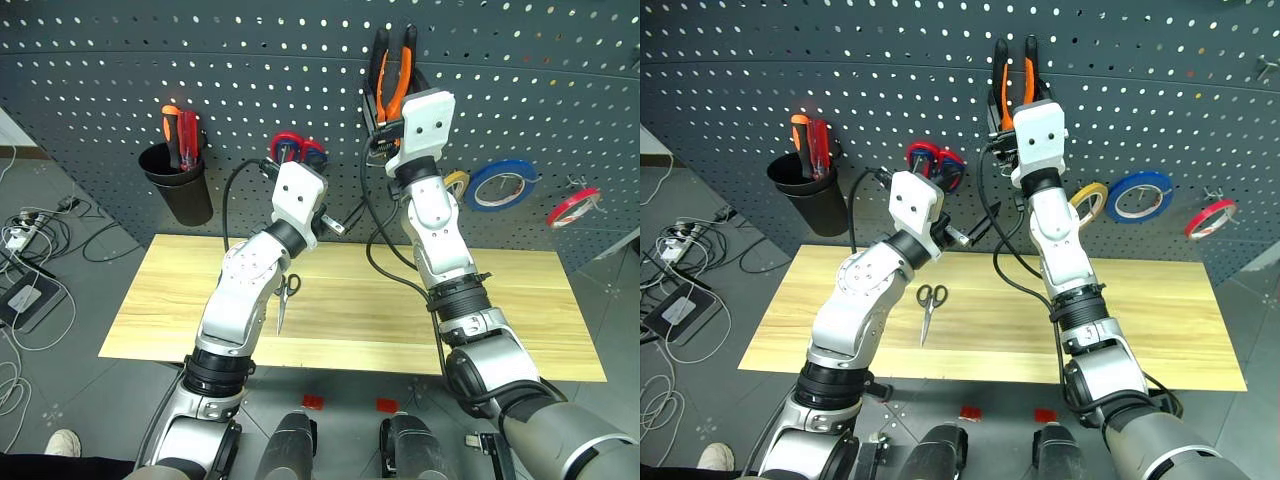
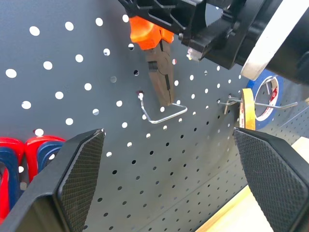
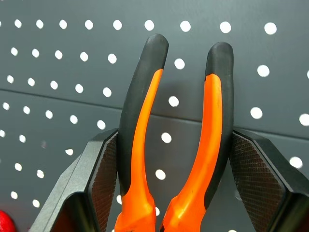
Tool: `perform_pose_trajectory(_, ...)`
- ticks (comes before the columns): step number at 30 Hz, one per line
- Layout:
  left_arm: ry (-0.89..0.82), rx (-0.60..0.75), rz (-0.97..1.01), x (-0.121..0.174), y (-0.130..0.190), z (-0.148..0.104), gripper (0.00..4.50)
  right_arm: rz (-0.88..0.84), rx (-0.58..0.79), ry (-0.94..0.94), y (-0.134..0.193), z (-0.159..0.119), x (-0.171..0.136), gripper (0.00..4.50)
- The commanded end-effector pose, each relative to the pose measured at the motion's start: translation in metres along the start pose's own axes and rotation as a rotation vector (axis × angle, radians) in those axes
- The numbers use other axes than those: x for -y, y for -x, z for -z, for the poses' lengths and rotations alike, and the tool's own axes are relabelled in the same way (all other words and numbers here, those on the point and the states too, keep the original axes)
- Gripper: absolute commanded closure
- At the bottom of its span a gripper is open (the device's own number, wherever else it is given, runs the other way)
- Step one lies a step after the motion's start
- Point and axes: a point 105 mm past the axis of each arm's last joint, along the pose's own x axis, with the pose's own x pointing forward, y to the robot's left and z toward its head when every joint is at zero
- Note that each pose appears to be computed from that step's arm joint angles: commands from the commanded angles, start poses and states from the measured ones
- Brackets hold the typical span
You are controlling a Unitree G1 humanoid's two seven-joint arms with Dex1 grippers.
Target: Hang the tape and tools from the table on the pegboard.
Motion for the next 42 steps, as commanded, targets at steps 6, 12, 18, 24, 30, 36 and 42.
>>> perform_pose_trajectory(6,-0.027,0.052,0.016,0.002,-0.001,-0.018,0.00,0.032,0.077,0.025,0.003,-0.004,-0.003,1.36)
perform_pose_trajectory(12,-0.031,0.047,0.016,0.000,0.000,-0.017,0.00,0.058,0.060,0.043,0.002,0.000,-0.001,1.36)
perform_pose_trajectory(18,-0.029,0.050,0.017,0.001,-0.001,-0.017,0.00,0.056,0.053,0.048,0.004,0.003,0.003,0.04)
perform_pose_trajectory(24,-0.029,0.049,0.015,0.001,0.000,-0.017,0.00,0.053,0.034,0.048,0.009,0.007,0.007,0.04)
perform_pose_trajectory(30,-0.021,0.041,0.020,0.003,0.003,-0.014,0.00,-0.121,0.007,-0.035,0.030,0.005,-0.008,0.04)
perform_pose_trajectory(36,-0.004,0.027,0.026,0.008,0.008,-0.010,0.00,-0.253,-0.051,-0.111,0.058,-0.002,-0.013,0.04)
perform_pose_trajectory(42,0.016,0.009,0.029,0.012,0.014,-0.007,0.00,-0.305,-0.109,-0.121,0.070,-0.001,-0.011,0.04)
